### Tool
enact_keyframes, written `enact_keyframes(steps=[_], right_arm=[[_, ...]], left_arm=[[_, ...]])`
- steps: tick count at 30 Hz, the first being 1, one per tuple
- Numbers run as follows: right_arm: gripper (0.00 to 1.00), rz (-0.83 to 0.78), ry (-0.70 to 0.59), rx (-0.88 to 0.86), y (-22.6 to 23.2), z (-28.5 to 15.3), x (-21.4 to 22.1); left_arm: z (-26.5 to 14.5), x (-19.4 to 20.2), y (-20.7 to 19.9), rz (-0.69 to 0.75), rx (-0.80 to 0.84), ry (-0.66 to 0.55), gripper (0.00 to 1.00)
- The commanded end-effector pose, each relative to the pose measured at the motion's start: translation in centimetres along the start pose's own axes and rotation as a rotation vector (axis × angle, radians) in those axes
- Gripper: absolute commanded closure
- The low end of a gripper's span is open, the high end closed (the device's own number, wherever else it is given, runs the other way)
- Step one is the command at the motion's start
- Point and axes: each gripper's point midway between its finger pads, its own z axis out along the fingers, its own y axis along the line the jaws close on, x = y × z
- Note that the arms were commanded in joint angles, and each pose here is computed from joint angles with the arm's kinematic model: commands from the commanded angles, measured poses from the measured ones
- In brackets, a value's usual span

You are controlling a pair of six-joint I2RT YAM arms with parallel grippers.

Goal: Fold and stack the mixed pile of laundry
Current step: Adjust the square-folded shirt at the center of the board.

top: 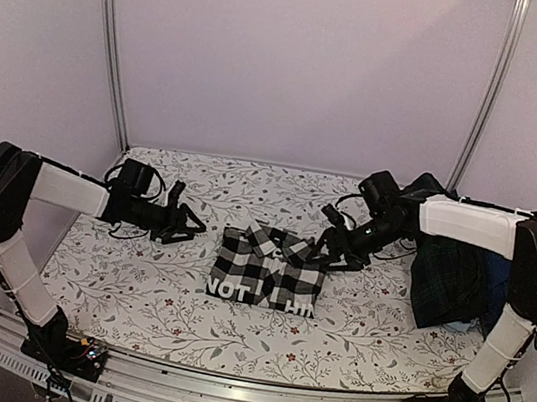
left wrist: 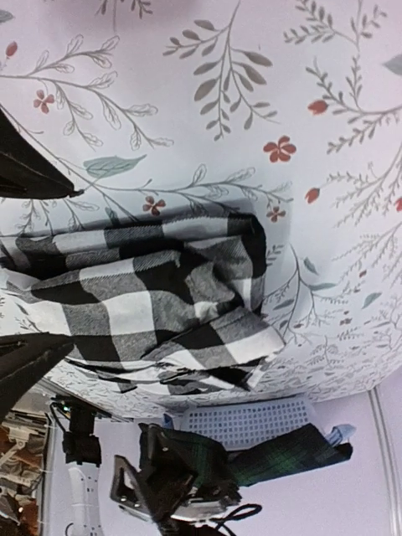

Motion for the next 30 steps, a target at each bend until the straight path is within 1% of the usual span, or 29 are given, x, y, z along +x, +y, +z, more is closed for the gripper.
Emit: enact_keyframes(steps=[1, 3, 6, 9, 11, 14, 16, 17, 18, 19, 20, 21, 23, 27, 28, 29, 30], right_arm=[[0.36, 0.114, -0.063, -0.004, -1.7, -2.1, 2.1], [0.38, 0.155, -0.037, 0.004, -2.8, -1.4, 3.4], [0.39, 0.181, -0.013, -0.014, -3.6, -0.2, 4.1], [0.41, 0.19, 0.011, -0.038, -4.1, 0.9, 4.4], [0.41, 0.196, 0.031, -0.058, -4.5, 1.8, 4.5], [0.41, 0.198, 0.062, -0.124, -4.3, 2.9, 4.5], [0.43, 0.2, 0.083, -0.16, -4.2, 3.5, 4.5], [0.5, 0.202, 0.098, -0.166, -4.4, 3.9, 4.6], [0.61, 0.209, 0.114, -0.16, -4.7, 4.1, 4.8], [0.79, 0.209, 0.132, -0.148, -5.0, 4.3, 5.1], [0.96, 0.224, 0.154, -0.126, -5.5, 4.5, 5.5], [1.0, 0.227, 0.167, -0.096, -6.0, 4.5, 5.9], [1.0, 0.238, 0.182, -0.059, -6.2, 3.9, 6.5], [1.0, 0.21, 0.156, -0.022, -5.4, 2.2, 6.2], [0.95, 0.186, 0.145, -0.025, -5.1, 2.0, 5.5], [0.8, 0.161, 0.13, -0.023, -5.0, 1.8, 4.8], [0.65, 0.145, 0.108, -0.017, -5.0, 1.6, 4.0]], left_arm=[[0.3, 1.8, -1.5, 0.088, 0.021, 0.066, 0.45], [1.3, 2.3, -1.7, 0.107, 0.008, 0.095, 0.45], [3.0, 3.6, -1.7, 0.105, -0.018, 0.167, 0.45], [4.6, 4.8, -2.1, 0.111, -0.018, 0.212, 0.48], [5.4, 5.4, -1.9, 0.107, -0.019, 0.239, 0.53], [6.1, 6.4, -1.6, 0.101, -0.022, 0.272, 0.63], [6.2, 6.9, -0.9, 0.085, -0.032, 0.286, 0.76], [6.1, 7.3, -0.4, 0.079, -0.041, 0.291, 0.83], [6.0, 7.4, -0.1, 0.072, -0.047, 0.292, 0.9], [5.9, 7.6, 0.2, 0.07, -0.053, 0.29, 0.99], [5.6, 7.8, 0.7, 0.064, -0.066, 0.29, 1.0], [5.4, 8.0, 1.1, 0.058, -0.074, 0.291, 1.0], [4.9, 8.3, 1.9, 0.044, -0.095, 0.292, 1.0], [4.5, 8.8, 2.6, 0.056, -0.125, 0.307, 1.0], [4.4, 8.6, 2.3, 0.068, -0.118, 0.302, 0.97], [4.3, 8.1, 1.8, 0.081, -0.104, 0.289, 0.86], [4.2, 7.5, 1.3, 0.092, -0.09, 0.268, 0.72]])
